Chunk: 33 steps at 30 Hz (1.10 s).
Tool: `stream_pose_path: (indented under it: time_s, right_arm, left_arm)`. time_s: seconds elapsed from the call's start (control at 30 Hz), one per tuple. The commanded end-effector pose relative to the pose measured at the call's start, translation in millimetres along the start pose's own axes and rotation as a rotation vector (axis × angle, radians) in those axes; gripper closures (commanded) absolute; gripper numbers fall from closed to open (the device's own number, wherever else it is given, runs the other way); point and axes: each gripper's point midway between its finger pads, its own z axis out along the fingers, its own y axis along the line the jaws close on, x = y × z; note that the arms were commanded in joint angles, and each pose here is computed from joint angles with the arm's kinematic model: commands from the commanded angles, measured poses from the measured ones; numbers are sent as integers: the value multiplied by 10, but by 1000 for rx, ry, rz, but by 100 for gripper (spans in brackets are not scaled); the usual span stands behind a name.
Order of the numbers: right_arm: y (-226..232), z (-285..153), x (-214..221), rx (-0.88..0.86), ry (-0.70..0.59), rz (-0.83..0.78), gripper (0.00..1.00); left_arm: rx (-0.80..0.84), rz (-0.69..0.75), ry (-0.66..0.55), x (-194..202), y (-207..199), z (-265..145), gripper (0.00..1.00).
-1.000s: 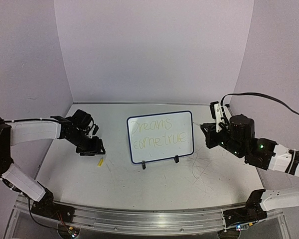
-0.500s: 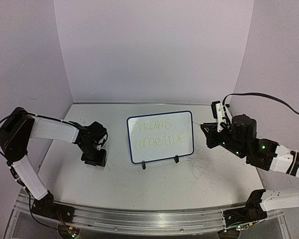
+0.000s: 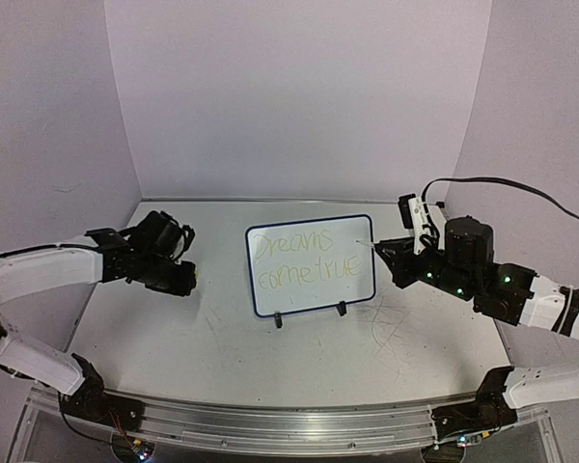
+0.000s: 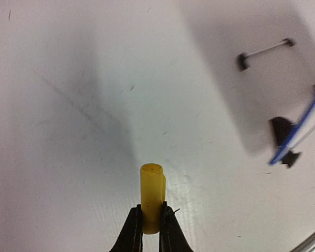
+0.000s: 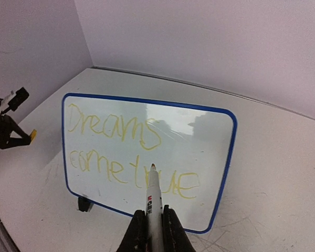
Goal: Write a sentence on the whiteboard
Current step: Pick up the pen cap from the corner of the board, then insert the whiteboard marker without the cap into the pen cap.
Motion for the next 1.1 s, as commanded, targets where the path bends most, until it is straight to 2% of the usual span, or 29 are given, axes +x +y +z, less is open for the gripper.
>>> stream_pose_path:
  time_s: [0.0,0.13,0.27,0.37,0.47,0.63,0.8,1.07]
  right_arm:
    - [615,-35,-396,-321,-35,15,100]
    - [1040,-20,-534,-543,14,25,100]
    - [1318,99,-612,-631,74,74,100]
    - [1446,213,-657,-614,124,112,100]
    - [1494,364,-621,-558,169,155,100]
    - [1648,470,-588,-546,202,154,100]
    - [1672,494,-530,-544,238,157,100]
    - [1638,382,-617,-539,227,150,100]
  left_arm:
    - [318,152,-384,-613,-654,-1019,98]
    - [465,285,-623,-818,-1092,-1635,100]
    - [451,439,-732,-874,-1418,-1734,100]
    - [320,592,-739,-859,-1562,-1529,100]
    - [237,673,-732,-823,-1617,-1369,100]
    - [214,758,-717,-732,-1629,-1255,100]
    - [233,797,-730,-640,-1662,-1322,100]
    - [134,920,-730,-482,-1650,-1205,100]
